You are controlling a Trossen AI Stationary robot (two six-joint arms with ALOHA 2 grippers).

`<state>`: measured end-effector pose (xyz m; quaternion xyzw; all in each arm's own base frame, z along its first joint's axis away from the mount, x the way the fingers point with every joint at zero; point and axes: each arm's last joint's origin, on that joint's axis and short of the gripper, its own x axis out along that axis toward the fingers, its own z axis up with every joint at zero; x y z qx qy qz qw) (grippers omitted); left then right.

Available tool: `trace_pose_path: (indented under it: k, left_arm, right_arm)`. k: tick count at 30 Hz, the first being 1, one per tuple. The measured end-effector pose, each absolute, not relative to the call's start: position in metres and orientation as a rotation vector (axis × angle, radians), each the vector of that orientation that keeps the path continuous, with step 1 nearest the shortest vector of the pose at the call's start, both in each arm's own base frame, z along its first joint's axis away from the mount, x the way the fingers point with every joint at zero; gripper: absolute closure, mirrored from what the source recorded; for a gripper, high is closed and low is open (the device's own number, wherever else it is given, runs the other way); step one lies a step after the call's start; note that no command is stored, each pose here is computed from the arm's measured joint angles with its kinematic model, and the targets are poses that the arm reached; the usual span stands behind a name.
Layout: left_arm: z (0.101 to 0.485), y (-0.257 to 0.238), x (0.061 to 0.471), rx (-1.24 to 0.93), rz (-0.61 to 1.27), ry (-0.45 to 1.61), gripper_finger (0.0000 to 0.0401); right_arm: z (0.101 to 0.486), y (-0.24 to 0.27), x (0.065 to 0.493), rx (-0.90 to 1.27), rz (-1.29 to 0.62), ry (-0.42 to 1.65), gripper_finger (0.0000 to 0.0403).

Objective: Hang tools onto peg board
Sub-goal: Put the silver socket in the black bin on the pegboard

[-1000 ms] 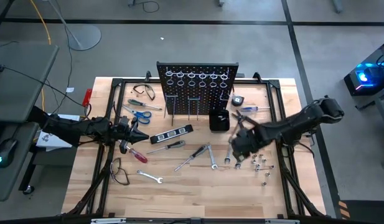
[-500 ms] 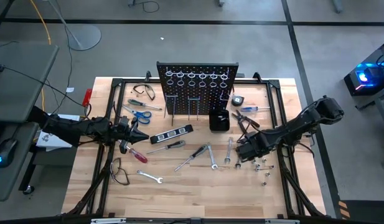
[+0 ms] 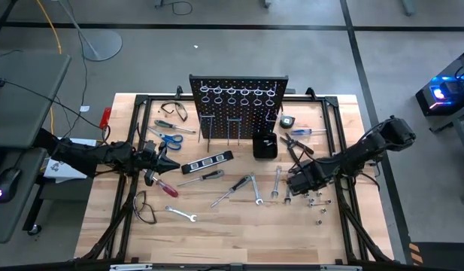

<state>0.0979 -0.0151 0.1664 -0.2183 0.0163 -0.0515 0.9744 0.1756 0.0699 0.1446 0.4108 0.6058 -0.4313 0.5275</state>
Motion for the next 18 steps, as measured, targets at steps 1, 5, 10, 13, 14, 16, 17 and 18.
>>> trace_pose_path:
  k: [1, 5, 10, 13, 14, 16, 17, 18]
  left_arm:
    - [0.1663, -0.0151, 0.0979, -0.440, -0.104, 0.033, 0.0401]
    - [0.1664, -0.0151, 0.0979, -0.440, -0.104, 0.033, 0.0401]
    - [0.1664, -0.0151, 0.0979, -0.440, -0.104, 0.033, 0.0401]
    - [0.1664, -0.0151, 0.0979, -0.440, -0.104, 0.033, 0.0401]
    - [0.1664, -0.0151, 0.0979, -0.440, -0.104, 0.033, 0.0401]
    - [0.1663, -0.0151, 0.0979, -0.440, -0.104, 0.033, 0.0401]
    - [0.1664, -0.0151, 0.0979, -0.440, -0.104, 0.033, 0.0401]
    - [0.1663, -0.0151, 0.0979, -0.440, -0.104, 0.033, 0.0401]
  right_arm:
    - [0.1437, 0.0700, 0.1759, 0.986, -1.025, 1.442, 0.0231]
    - [0.1430, 0.0712, 0.1805, 1.009, -0.989, 1.400, 0.0231]
    - [0.1430, 0.0717, 0.1816, 1.031, -0.995, 1.387, 0.0241]
    - [0.1430, 0.0714, 0.1807, 1.035, -1.013, 1.387, 0.0264]
    - [0.1430, 0.0714, 0.1807, 1.036, -1.014, 1.387, 0.0273]
    - [0.1430, 0.0714, 0.1806, 1.037, -1.016, 1.387, 0.0289]
    - [0.1430, 0.0714, 0.1806, 1.037, -1.015, 1.387, 0.0296]
    - [0.1430, 0.0714, 0.1806, 1.037, -1.015, 1.388, 0.0302]
